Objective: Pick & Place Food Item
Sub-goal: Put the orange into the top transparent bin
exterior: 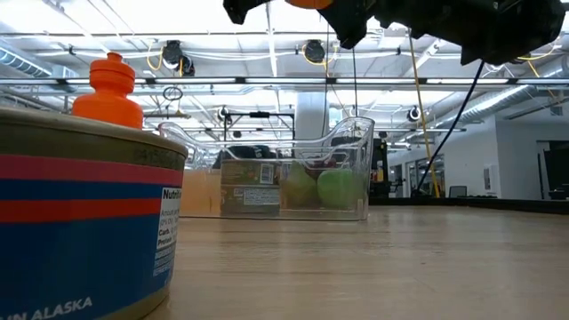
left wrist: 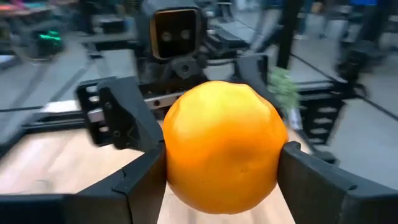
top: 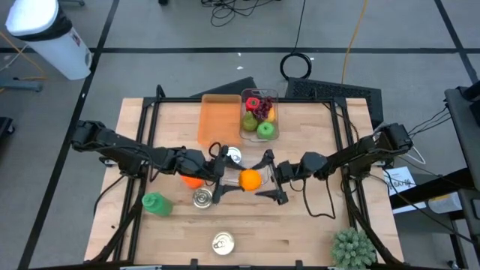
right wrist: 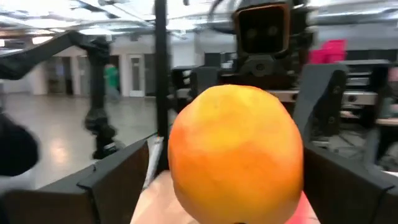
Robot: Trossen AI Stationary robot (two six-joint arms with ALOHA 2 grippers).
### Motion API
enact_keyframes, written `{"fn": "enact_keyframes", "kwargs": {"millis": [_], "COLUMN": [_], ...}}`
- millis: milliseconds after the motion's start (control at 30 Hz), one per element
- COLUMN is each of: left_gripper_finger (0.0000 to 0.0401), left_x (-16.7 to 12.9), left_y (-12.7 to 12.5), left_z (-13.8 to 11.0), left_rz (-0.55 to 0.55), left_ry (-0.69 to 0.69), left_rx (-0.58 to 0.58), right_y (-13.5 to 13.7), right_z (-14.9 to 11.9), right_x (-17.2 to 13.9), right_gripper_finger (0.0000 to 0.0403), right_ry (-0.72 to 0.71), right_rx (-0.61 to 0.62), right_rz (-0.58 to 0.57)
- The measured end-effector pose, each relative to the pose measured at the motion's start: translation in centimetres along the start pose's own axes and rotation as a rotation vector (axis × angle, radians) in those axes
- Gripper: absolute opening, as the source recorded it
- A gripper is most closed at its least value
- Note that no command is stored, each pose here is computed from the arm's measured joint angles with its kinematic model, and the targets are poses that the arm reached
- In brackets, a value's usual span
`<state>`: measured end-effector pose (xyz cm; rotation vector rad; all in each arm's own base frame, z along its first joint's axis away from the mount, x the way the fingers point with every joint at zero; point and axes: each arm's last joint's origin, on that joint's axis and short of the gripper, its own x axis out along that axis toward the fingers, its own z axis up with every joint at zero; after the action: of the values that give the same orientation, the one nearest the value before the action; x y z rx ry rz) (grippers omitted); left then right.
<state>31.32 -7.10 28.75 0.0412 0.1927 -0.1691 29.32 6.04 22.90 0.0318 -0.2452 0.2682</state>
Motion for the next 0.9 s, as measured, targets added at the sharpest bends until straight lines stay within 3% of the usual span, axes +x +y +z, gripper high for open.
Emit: {"fn": "enact_keyframes", "kwargs": {"millis": [300,433,567,700,800,900], "left_gripper_finger": [0.0269,0.0268,0.0267,0.0267,0.0267,0.0267], "left_x": [-3.1,-3.9,-3.9,-3.4,-2.5,-0.9], "left_y": [1.0,2.9,6.1,10.1,13.9,17.4], "left_z": [1.4,2.7,5.2,6.8,6.4,4.4], "left_rz": [0.189,0.292,0.395,0.429,0.433,0.416], "left_ry": [0.042,0.105,0.188,0.255,0.303,0.387], "left_rx": [-0.004,-0.008,-0.027,-0.04,-0.099,-0.191], "right_y": [-0.4,-0.3,-0.2,-0.2,-0.1,-0.1], "right_z": [2.7,3.4,2.8,1.9,1.3,1.0], "right_x": [-4.5,-6.9,-8.7,-9.8,-10.1,-10.2], "right_gripper_finger": [0.0377,0.0377,0.0377,0.0377,0.0377,0.0377], "right_ry": [0.097,0.077,0.077,0.1,0.114,0.125], "right_rx": [-0.033,0.031,0.077,0.112,0.13,0.142], "right_rz": [-0.261,-0.315,-0.318,-0.319,-0.321,-0.323]}}
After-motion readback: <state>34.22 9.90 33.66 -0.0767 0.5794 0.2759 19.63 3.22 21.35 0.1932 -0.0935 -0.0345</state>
